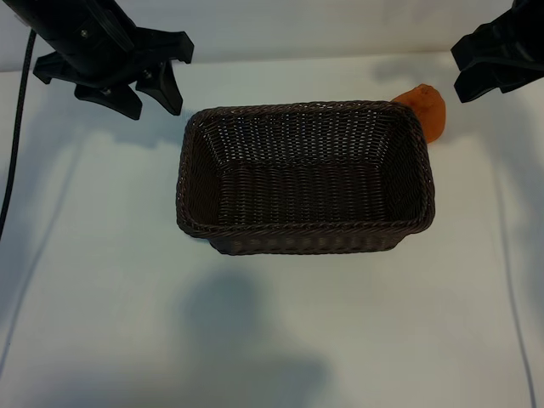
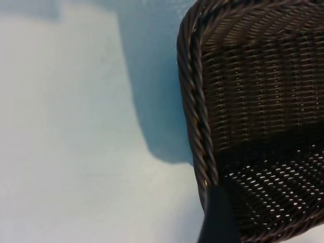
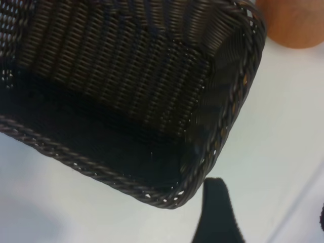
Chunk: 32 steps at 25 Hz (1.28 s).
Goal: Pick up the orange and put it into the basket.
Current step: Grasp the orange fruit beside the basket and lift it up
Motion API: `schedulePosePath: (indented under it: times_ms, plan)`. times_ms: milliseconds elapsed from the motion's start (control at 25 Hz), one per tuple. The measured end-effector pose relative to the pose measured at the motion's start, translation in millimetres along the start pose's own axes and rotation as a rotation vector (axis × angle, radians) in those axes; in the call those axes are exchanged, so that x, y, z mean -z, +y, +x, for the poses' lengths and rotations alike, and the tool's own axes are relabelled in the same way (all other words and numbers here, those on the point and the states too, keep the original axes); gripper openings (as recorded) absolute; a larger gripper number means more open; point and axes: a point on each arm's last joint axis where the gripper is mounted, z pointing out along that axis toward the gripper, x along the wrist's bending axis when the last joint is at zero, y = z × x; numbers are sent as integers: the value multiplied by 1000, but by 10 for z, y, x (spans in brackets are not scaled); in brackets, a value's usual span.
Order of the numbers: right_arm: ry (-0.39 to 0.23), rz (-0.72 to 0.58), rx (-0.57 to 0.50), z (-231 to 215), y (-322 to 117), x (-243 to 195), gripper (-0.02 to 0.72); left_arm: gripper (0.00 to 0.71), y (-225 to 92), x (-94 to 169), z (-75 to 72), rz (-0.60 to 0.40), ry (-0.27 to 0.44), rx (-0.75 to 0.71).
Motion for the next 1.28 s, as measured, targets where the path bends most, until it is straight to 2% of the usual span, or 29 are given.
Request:
schedulePosePath:
  times_ms: [280,480,680,880,1280]
  plan:
    - [0,-1,0,0,1,0,472,526,-24,50,-23,-9,-20,-1]
    - [0,-2,0,0,2,0,472,526,-180,151,-27,-14,-23,-20]
    - [0,-2,0,0,2,0,472,526,-364,135,26,20,-18,-22]
    - [0,-2,0,0,2,0,472,526,-397,157,133,20,-12,8]
    - [0,-2,0,0,2,0,472,526,-396,156,140,20,-12,10]
